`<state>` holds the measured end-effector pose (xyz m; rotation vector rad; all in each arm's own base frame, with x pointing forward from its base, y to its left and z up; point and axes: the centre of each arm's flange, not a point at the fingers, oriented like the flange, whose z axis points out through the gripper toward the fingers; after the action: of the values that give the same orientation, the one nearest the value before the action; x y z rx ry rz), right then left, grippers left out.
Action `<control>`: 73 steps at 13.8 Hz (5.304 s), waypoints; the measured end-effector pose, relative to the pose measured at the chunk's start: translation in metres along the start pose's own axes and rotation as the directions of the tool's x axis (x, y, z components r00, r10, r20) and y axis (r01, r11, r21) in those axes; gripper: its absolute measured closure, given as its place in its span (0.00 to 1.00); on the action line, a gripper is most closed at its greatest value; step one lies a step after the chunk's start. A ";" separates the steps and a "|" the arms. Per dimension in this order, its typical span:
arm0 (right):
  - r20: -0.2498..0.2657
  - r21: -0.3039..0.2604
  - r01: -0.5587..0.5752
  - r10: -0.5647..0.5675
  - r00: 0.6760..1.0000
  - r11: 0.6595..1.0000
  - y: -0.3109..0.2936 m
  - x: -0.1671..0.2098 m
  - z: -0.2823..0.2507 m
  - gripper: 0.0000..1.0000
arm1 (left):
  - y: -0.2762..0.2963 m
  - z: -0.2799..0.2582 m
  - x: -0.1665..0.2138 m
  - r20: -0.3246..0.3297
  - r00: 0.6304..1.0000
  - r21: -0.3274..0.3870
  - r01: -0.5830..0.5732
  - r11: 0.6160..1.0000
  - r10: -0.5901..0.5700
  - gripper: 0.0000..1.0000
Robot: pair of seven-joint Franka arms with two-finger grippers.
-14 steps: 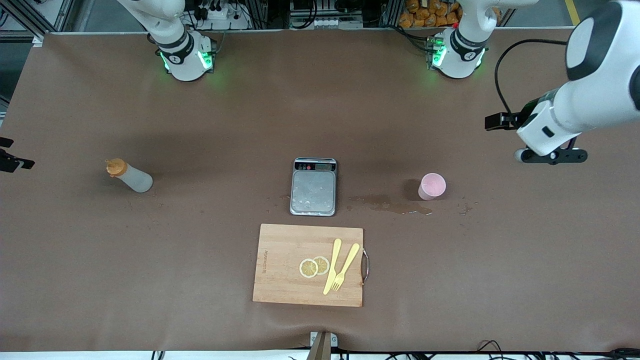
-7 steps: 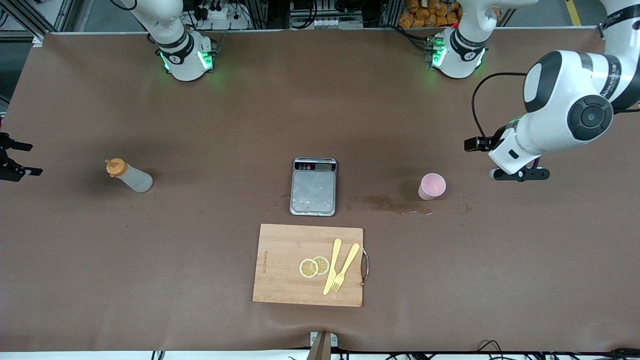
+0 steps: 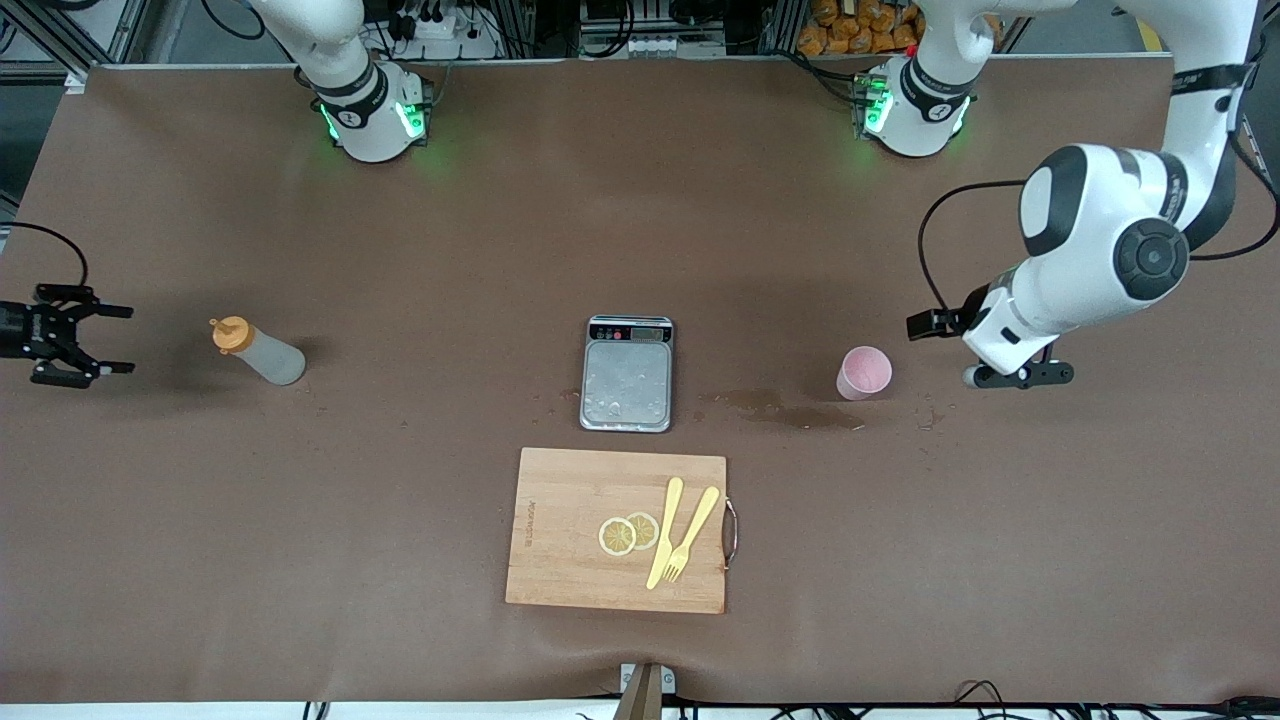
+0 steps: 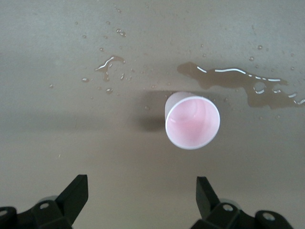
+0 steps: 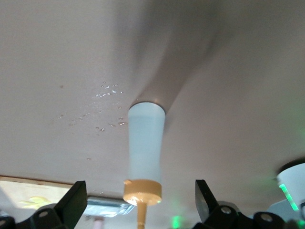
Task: Add sauce to pink cup with both arms
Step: 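Lower the left gripper around the pink cup while the right gripper reaches the bottle, then close the left gripper on the cup while the right gripper grasps the bottle, then carry the cup onto the scale while the right gripper lifts and inverts the bottle, then release the cup on the scale while the right gripper brings the bottle over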
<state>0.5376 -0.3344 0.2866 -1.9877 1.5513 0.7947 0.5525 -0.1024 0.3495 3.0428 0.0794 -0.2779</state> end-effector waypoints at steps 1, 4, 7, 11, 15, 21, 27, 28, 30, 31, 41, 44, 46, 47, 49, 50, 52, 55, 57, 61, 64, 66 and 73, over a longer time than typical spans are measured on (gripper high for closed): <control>0.044 0.028 -0.029 0.028 0.999 0.999 0.007 0.017 0.009 0.00 | 0.001 0.012 0.005 -0.002 1.000 0.000 0.000 1.000 0.000 0.00; 0.144 0.077 -0.090 0.079 0.987 0.993 0.017 0.049 0.035 0.00 | 0.002 0.039 0.014 -0.018 1.000 -0.002 0.001 1.000 -0.001 0.00; 0.224 0.100 -0.127 0.102 0.969 0.987 0.013 0.061 0.061 0.00 | 0.005 0.061 0.018 -0.029 1.000 -0.003 -0.003 1.000 0.003 0.00; 0.296 0.106 -0.159 0.122 0.947 0.982 0.010 0.076 0.091 0.00 | 0.013 0.089 0.022 -0.030 0.999 -0.005 -0.014 1.000 0.014 0.00; 0.356 0.073 -0.178 0.141 0.924 0.981 0.010 0.085 0.122 0.00 | 0.016 0.101 0.023 -0.033 0.999 -0.004 -0.018 1.000 0.017 0.00; 0.446 0.037 -0.194 0.157 0.881 0.980 0.010 0.092 0.161 0.00 | 0.022 0.114 0.023 -0.034 0.999 -0.002 -0.028 1.000 0.028 0.07; 0.466 -0.001 -0.157 0.139 0.874 0.988 -0.003 0.077 0.176 0.00 | 0.031 0.121 0.021 -0.035 0.998 0.000 -0.044 0.999 0.044 0.72; 0.469 -0.007 -0.150 0.136 0.873 0.989 -0.005 0.075 0.180 0.00 | 0.032 0.121 0.021 -0.035 0.998 0.000 -0.045 0.999 0.045 0.81; 0.474 -0.013 -0.142 0.131 0.871 0.990 -0.005 0.073 0.186 0.00 | 0.036 0.122 0.020 -0.037 0.998 0.001 -0.053 0.999 0.053 0.97; 0.476 -0.013 -0.140 0.129 0.870 0.990 -0.004 0.073 0.187 0.10 | 0.039 0.122 0.020 -0.038 0.998 0.002 -0.057 0.998 0.057 0.97; 0.456 -0.033 -0.119 0.121 0.882 0.992 -0.024 0.059 0.192 0.47 | 0.110 0.013 0.015 -0.097 0.984 -0.053 0.145 0.988 -0.149 0.97; 0.424 -0.072 -0.135 0.153 0.893 0.988 -0.048 0.034 0.186 0.55 | 0.172 0.003 -0.002 -0.088 0.950 -0.074 0.294 0.953 -0.299 0.97; 0.391 -0.093 -0.142 0.168 0.905 0.985 -0.068 0.010 0.178 0.55 | 0.223 0.009 -0.017 -0.076 0.915 -0.088 0.390 0.917 -0.397 0.97; 0.377 -0.103 -0.146 0.174 0.910 0.984 -0.076 -0.001 0.176 0.55 | 0.246 0.014 -0.023 -0.069 0.899 -0.093 0.426 0.900 -0.433 0.97; 0.350 -0.124 -0.156 0.191 0.917 0.980 -0.091 -0.023 0.173 0.55 | 0.285 0.028 -0.034 -0.053 0.872 -0.094 0.481 0.872 -0.487 0.97; 0.334 -0.129 -0.163 0.198 0.922 0.978 -0.099 -0.032 0.172 0.55 | 0.302 0.036 -0.039 -0.045 0.859 -0.093 0.505 0.858 -0.511 0.97; 0.296 -0.129 -0.174 0.206 0.933 0.976 -0.113 -0.052 0.168 0.55 | 0.334 0.051 -0.049 -0.031 0.836 -0.089 0.544 0.834 -0.548 0.97; 0.269 -0.139 -0.190 0.222 0.937 0.972 -0.125 -0.071 0.167 0.55 | 0.368 0.071 -0.055 -0.015 0.800 -0.089 0.597 0.797 -0.600 0.97; 0.257 -0.140 -0.194 0.225 0.940 0.971 -0.130 -0.079 0.165 0.55 | 0.379 0.077 -0.048 -0.008 0.780 -0.099 0.622 0.777 -0.626 0.97; 0.203 -0.142 -0.181 0.207 0.957 0.973 -0.144 -0.105 0.157 0.55 | 0.392 0.096 -0.036 -0.006 0.758 -0.147 0.645 0.750 -0.652 0.97; 0.141 -0.148 -0.175 0.196 0.970 0.973 -0.150 -0.120 0.151 0.55 | 0.403 0.109 -0.039 -0.010 0.754 -0.183 0.645 0.742 -0.657 0.97; 0.102 -0.162 -0.175 0.193 0.976 0.971 -0.156 -0.136 0.151 0.55 | 0.406 0.116 -0.039 -0.023 0.759 -0.194 0.635 0.748 -0.651 0.97; -0.011 -0.186 -0.206 0.208 0.978 0.961 -0.174 -0.181 0.159 0.55 | 0.403 0.112 -0.028 -0.079 0.774 -0.223 0.601 0.768 -0.629 0.68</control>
<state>0.6510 -0.0602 0.3059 -1.9669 1.7574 1.0665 0.5291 -0.5143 0.2766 2.7378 1.0703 -0.0669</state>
